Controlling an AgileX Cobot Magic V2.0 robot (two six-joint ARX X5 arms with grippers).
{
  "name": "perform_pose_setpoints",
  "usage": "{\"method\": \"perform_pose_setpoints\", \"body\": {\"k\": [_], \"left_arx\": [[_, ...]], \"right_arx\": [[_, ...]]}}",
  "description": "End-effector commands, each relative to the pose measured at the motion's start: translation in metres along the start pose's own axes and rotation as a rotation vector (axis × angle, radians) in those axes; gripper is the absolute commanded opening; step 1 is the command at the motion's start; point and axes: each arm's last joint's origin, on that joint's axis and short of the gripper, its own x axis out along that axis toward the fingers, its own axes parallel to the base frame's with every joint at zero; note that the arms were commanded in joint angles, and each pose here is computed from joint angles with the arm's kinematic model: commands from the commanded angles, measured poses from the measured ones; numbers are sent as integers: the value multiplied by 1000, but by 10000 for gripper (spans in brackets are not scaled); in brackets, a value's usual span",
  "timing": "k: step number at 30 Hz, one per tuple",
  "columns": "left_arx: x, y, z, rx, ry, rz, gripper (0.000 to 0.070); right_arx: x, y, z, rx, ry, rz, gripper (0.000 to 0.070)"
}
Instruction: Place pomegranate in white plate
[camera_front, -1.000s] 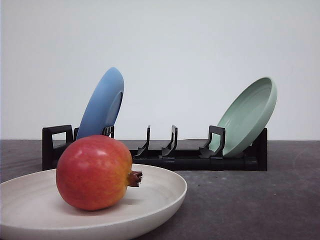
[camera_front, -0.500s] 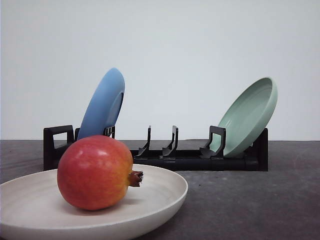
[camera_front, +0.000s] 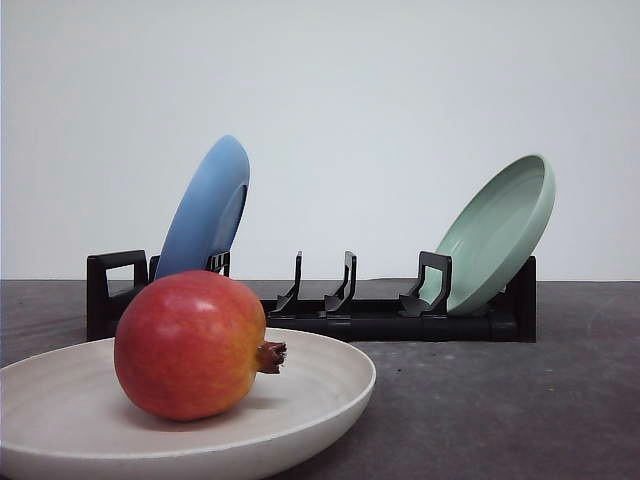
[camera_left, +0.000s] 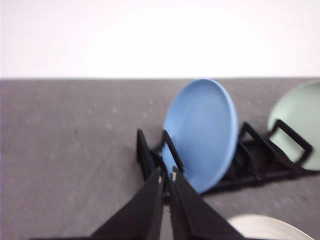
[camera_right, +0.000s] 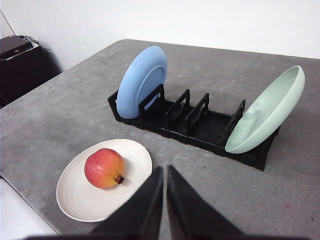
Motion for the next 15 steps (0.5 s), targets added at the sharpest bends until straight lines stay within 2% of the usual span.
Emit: {"method": "perform_pose_setpoints", "body": {"k": [1, 7, 15], "left_arx": [[3, 7, -14, 41, -55, 24, 0], [11, 22, -65, 40, -56, 158, 0], [26, 28, -99, 41, 22, 181, 0]], "right_arx": [[0, 1, 3, -8, -12, 12, 6], [0, 1, 3, -8, -11, 12, 6], [0, 1, 3, -8, -12, 12, 6]]}}
